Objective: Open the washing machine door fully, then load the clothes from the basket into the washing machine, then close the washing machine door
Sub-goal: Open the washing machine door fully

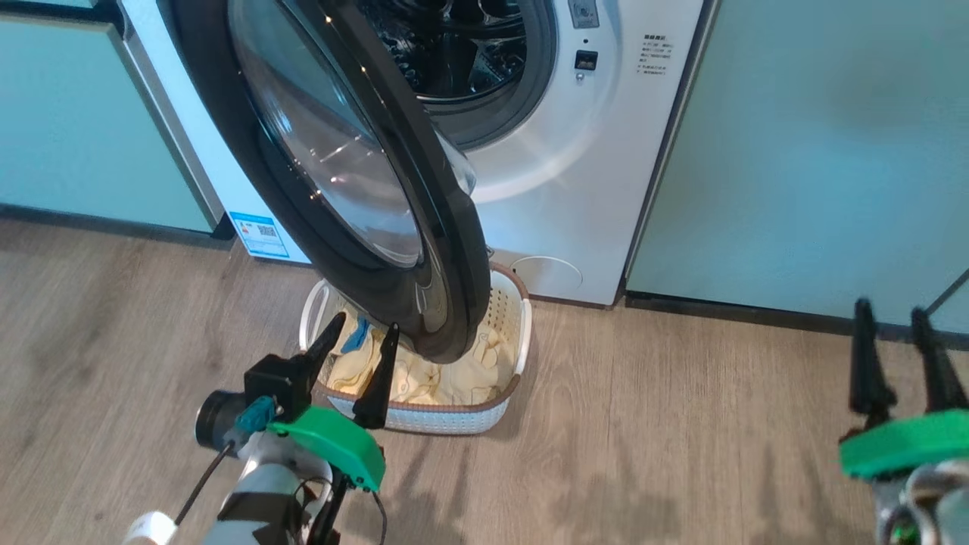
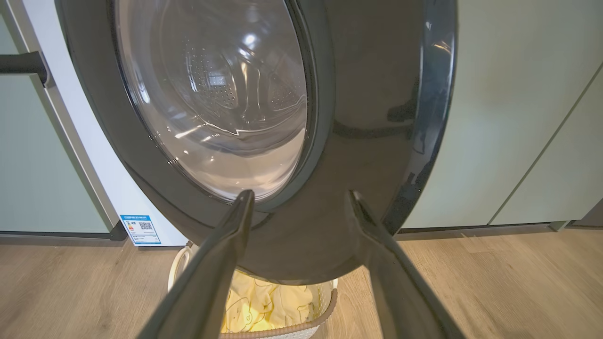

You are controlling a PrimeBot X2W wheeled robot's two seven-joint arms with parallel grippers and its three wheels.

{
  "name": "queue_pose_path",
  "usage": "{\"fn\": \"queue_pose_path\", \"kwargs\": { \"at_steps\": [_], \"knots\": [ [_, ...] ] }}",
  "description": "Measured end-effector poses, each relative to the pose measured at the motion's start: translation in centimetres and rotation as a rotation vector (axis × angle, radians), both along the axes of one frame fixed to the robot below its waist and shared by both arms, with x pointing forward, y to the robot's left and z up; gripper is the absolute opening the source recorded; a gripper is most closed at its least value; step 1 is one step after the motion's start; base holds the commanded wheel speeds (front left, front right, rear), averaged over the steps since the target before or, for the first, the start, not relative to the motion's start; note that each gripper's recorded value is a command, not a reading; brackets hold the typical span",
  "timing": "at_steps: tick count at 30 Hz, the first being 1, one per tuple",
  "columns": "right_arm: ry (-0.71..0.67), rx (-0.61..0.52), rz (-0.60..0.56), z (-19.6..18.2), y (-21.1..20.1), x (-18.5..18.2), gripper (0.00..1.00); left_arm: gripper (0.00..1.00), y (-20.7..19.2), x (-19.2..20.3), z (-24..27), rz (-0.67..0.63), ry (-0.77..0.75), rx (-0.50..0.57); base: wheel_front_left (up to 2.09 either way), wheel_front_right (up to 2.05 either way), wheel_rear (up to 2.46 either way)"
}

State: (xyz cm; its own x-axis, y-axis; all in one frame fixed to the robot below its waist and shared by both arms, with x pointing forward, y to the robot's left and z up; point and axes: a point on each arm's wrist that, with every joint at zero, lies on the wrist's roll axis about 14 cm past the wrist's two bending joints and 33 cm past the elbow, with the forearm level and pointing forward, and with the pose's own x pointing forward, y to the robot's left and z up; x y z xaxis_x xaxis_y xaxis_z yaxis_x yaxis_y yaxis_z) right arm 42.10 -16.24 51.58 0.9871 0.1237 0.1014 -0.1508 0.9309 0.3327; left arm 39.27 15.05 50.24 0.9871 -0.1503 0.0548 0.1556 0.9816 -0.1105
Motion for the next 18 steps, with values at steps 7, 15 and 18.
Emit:
{"fn": "queue_pose_path", "kwargs": {
  "at_steps": [7,15,18],
  "knots": [
    [-0.007,-0.119,0.002,-0.8,1.1,-3.6,1.0,1.0,0.7,-0.9,-0.6,0.022,0.017,-0.003,0.0,0.0,0.0],
    [0.014,-0.191,0.001,-1.7,1.1,-6.3,1.0,1.0,0.8,-0.9,-0.8,0.022,0.021,0.008,0.0,0.0,0.0],
    [0.017,-0.202,-0.004,-1.8,1.0,-6.8,1.0,1.0,1.1,-0.8,-0.8,0.031,0.022,0.006,0.0,0.0,0.0]
  ]
}}
